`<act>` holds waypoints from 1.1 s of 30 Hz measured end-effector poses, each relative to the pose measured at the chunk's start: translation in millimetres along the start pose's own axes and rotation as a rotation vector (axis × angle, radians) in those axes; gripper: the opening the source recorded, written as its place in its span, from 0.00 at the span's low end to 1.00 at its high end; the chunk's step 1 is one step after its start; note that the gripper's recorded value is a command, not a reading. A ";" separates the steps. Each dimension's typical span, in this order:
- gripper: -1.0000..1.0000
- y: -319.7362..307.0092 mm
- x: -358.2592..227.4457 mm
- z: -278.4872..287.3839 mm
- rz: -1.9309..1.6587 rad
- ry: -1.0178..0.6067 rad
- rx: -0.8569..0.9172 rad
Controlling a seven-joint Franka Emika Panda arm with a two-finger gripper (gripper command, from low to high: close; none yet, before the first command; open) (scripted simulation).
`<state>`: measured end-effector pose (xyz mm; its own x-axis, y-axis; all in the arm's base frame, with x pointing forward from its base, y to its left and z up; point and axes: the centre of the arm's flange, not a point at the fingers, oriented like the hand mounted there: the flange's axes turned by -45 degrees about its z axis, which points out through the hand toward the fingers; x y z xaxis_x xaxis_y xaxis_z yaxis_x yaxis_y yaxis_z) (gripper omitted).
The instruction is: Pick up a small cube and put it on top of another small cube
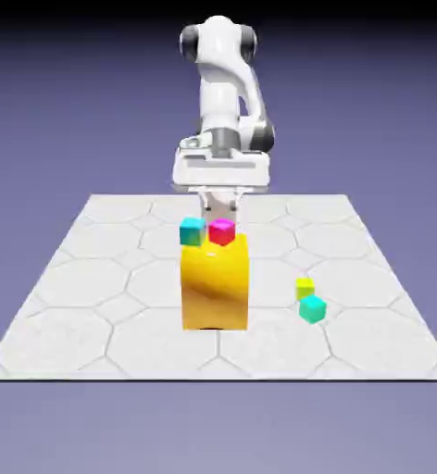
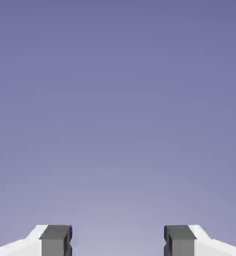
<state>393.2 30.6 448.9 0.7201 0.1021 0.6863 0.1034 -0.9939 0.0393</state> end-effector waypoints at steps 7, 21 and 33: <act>0.50 -112.4 -71.2 82.2 0.007 -0.420 0.095; 0.50 -237.8 -254.6 126.8 0.130 -1.128 0.018; 0.00 -239.4 -268.2 136.4 0.131 -1.128 0.019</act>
<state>268.9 246.9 156.3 0.9322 -0.0131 -0.3617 -0.0150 -0.9999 -0.0026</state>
